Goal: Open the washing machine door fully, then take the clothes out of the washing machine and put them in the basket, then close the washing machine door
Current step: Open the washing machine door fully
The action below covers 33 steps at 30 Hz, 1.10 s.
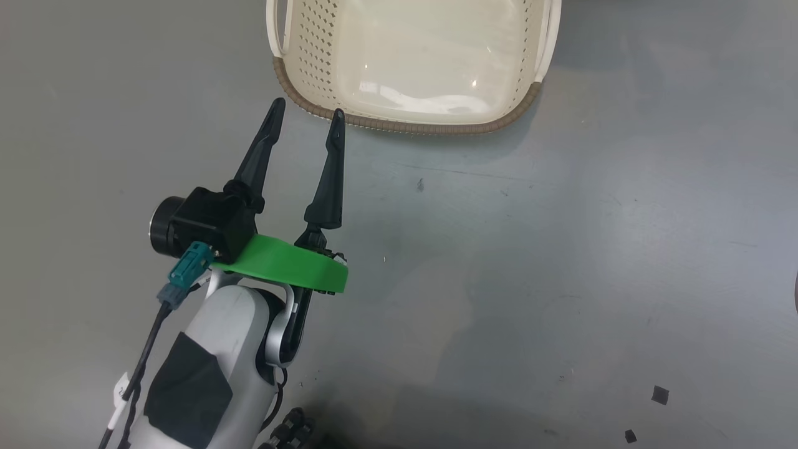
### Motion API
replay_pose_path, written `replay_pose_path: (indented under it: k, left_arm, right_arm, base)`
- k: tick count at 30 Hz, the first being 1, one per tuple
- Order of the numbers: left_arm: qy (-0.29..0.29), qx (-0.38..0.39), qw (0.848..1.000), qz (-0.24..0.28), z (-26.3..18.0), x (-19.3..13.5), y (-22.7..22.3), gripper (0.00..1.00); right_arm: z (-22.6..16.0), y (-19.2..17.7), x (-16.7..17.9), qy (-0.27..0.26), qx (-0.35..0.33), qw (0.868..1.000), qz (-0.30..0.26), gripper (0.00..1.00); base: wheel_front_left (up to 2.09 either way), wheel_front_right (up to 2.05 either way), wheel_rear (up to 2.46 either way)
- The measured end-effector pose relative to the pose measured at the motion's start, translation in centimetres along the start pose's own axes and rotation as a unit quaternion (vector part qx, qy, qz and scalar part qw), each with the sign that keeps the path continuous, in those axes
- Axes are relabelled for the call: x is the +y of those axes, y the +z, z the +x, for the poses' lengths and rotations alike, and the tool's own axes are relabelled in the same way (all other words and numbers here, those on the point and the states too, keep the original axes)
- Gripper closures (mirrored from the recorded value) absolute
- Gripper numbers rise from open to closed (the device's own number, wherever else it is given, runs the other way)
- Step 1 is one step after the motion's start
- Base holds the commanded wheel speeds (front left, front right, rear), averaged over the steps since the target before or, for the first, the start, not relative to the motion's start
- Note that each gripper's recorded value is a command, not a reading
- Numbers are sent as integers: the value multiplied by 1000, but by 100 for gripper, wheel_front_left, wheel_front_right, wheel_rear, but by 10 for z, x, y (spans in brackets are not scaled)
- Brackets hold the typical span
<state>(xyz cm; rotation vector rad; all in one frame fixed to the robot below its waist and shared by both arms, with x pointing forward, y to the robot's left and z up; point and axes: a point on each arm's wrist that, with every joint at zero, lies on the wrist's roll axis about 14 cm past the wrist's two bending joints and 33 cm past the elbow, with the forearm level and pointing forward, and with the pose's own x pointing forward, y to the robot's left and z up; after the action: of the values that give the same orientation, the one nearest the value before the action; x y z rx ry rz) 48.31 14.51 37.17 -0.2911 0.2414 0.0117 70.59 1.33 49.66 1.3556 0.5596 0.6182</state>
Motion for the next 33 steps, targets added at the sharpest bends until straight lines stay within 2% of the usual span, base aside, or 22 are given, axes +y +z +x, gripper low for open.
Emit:
replay_pose_path:
  k: [19, 33]
  left_arm:
    - [-5, -26, 1000, 4, -8, -6, 26, 0]
    - [-11, -50, 999, 5, -17, -12, 48, 0]
  right_arm:
    - [-15, -22, 2, -23, 54, 998, 30, 100]
    - [-34, -59, 4, -36, 111, 992, 52, 100]
  base:
    - [0, 0, 0]
    - [0, 0, 0]
